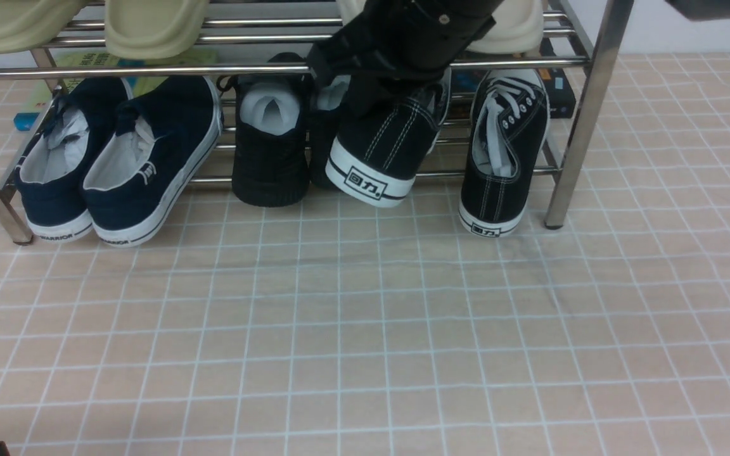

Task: Take the shoes off the shelf from the light coffee tablecloth by hand.

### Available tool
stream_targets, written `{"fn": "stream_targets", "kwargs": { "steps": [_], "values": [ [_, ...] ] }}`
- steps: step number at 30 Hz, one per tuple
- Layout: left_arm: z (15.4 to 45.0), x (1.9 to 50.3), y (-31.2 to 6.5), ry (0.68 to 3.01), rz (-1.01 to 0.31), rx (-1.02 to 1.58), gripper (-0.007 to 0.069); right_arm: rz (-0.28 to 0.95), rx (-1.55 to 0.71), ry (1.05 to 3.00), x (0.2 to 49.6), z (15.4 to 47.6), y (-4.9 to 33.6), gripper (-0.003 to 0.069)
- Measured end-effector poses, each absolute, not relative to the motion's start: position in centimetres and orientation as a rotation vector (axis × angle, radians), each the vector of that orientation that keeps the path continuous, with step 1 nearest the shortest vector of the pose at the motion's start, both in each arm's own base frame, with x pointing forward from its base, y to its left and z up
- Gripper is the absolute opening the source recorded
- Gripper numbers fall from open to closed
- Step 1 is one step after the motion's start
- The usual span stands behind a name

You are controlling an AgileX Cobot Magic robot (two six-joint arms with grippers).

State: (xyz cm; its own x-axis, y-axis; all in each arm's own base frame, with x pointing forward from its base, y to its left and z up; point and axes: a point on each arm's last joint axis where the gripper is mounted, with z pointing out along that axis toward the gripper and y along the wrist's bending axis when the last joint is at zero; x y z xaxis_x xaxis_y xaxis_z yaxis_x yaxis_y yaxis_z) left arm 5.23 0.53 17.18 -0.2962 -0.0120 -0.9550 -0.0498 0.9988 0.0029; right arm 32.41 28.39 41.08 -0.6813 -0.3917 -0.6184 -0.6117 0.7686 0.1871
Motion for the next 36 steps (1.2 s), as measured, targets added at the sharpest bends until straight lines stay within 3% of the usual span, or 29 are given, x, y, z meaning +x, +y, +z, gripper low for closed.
{"fn": "stream_targets", "kwargs": {
  "steps": [5,16,24,36],
  "values": [
    [17.2,5.2,0.5,1.872,0.037,-0.045,0.0239,0.528,-0.773,2.374,30.7,42.4,28.2,0.0013],
    [17.2,5.2,0.5,1.872,0.037,-0.045,0.0239,0.459,-0.832,2.488,26.3,41.0,25.0,0.0013],
    [17.2,5.2,0.5,1.872,0.037,-0.045,0.0239,0.515,-0.943,2.431,21.1,42.7,24.9,0.0015],
    [17.2,5.2,0.5,1.872,0.038,-0.044,0.0239,0.388,-1.032,2.647,19.1,35.9,27.1,0.0017]
  ]
}}
